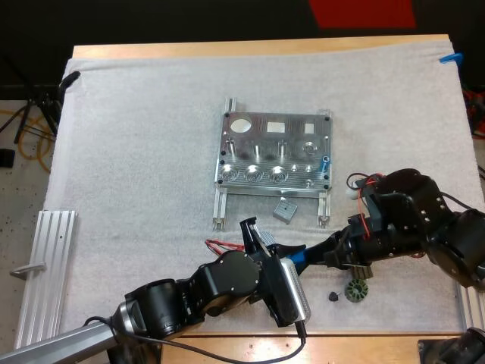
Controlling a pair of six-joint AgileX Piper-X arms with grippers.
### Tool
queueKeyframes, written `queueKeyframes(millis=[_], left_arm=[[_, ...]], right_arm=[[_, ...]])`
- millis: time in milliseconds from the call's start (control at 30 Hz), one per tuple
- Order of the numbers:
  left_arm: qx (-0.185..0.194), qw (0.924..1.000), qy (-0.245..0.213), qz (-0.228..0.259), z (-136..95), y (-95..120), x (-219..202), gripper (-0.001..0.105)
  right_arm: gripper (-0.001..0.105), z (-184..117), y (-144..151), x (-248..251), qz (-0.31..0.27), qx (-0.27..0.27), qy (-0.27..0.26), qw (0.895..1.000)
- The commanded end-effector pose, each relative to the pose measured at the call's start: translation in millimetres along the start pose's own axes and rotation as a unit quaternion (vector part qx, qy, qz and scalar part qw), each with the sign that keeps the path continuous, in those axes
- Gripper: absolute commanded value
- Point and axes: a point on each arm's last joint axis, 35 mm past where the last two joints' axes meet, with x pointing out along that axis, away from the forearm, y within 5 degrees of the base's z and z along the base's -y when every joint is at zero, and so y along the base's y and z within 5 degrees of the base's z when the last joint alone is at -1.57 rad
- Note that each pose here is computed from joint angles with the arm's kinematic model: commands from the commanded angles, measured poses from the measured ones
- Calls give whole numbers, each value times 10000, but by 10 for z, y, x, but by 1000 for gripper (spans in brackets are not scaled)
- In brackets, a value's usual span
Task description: Load cells from right to left
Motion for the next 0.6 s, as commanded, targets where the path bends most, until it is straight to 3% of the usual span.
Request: queueKeyframes(millis=[0,67,333,400,500,567], left_arm=[[-62,9999,-148,-5,53,9,-26,0],[-62,9999,-148,-5,53,9,-26,0],[-62,9999,-147,23,53,11,-26,3],[-62,9999,-147,21,53,11,-26,9],[-62,9999,-147,21,53,11,-26,26],[-62,9999,-147,21,53,11,-26,45]], right_arm=[[5,27,15,-6,51,-143,-96,9998],[0,26,15,-6,50,-178,-95,9998],[0,23,13,-6,22,-267,-86,9996],[0,23,13,-6,23,-284,-86,9996],[0,24,12,-6,7,-283,-88,9996],[0,24,11,-6,-7,-283,-90,9996]])
